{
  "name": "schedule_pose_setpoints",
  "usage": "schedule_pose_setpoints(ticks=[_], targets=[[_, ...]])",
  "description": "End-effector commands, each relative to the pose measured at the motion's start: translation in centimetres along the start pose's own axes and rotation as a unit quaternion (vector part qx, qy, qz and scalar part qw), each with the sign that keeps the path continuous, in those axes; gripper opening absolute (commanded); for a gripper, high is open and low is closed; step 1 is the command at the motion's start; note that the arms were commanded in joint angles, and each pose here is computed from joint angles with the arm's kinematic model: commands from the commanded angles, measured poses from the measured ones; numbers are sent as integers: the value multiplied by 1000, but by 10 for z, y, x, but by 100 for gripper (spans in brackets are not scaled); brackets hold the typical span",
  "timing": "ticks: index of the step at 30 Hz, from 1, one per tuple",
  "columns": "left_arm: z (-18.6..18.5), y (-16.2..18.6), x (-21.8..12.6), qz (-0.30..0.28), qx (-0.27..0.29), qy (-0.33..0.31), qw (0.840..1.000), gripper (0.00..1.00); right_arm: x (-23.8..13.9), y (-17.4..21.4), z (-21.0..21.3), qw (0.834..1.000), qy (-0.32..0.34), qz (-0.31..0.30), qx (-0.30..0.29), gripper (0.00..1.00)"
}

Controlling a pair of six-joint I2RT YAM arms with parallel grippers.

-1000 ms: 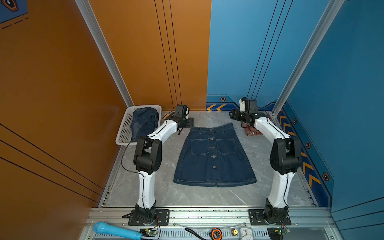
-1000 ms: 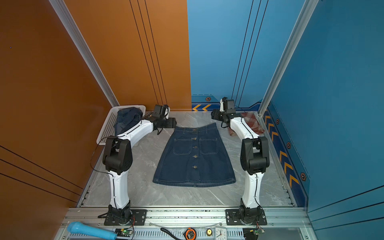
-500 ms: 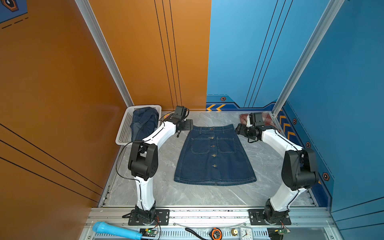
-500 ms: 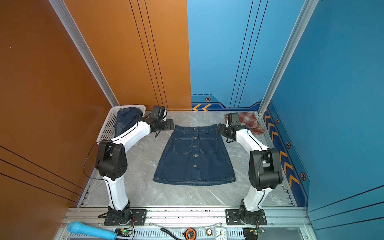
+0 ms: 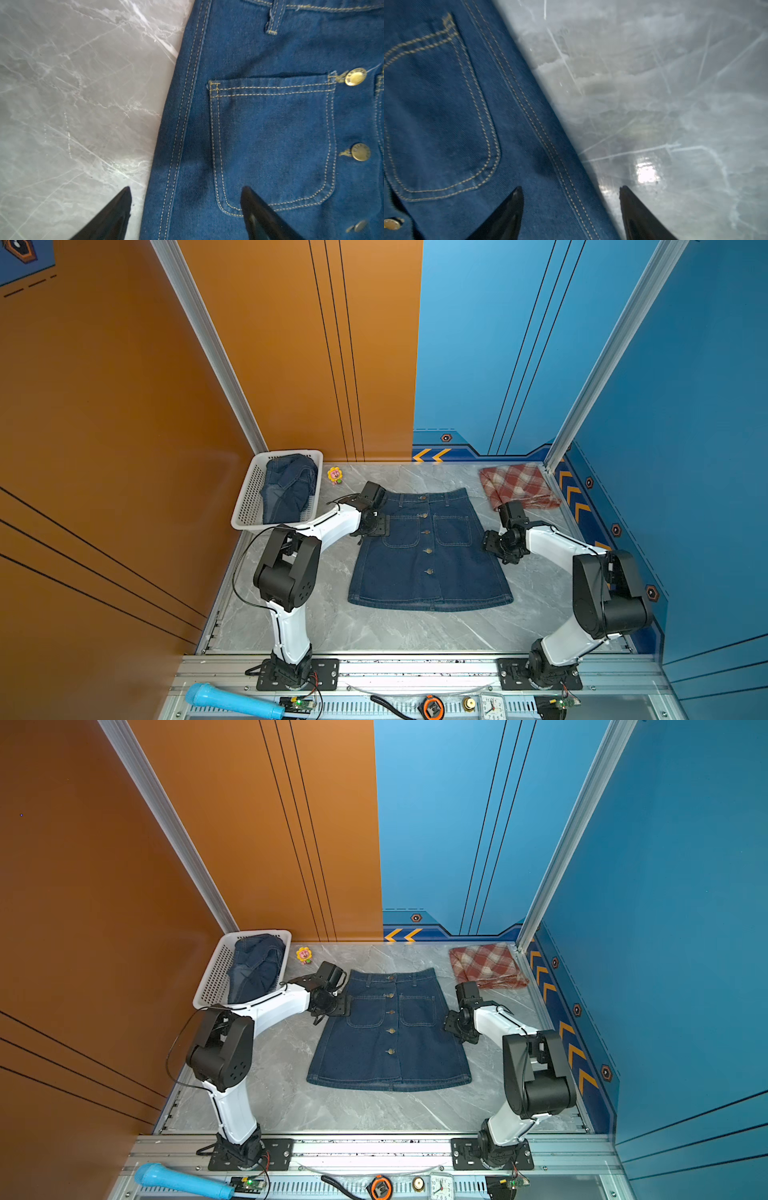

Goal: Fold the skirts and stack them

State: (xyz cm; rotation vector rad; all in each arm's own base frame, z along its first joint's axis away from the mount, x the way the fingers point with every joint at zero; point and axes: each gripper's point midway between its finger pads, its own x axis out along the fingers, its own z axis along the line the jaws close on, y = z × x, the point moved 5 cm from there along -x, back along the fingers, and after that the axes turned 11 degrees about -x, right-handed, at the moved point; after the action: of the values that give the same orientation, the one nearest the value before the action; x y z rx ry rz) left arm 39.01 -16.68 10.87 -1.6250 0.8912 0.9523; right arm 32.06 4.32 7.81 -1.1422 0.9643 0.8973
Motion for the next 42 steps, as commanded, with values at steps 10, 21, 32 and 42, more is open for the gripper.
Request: schedule_pose_setpoints(ticks=[10, 21, 32, 42], targets=[[-1, 10, 27, 33, -7, -20, 999, 83, 7, 17, -1, 997, -76, 8, 34, 40], [-13, -3, 51, 44, -5, -15, 999, 82, 7, -35, -5, 994, -91, -47, 44, 1], [-21, -23, 56, 42, -3, -11, 999, 82, -2, -39, -17, 996, -45, -55, 50, 39], [-21, -27, 25, 47, -55, 59, 996, 82, -15, 19, -42, 995, -12, -25, 92, 70]])
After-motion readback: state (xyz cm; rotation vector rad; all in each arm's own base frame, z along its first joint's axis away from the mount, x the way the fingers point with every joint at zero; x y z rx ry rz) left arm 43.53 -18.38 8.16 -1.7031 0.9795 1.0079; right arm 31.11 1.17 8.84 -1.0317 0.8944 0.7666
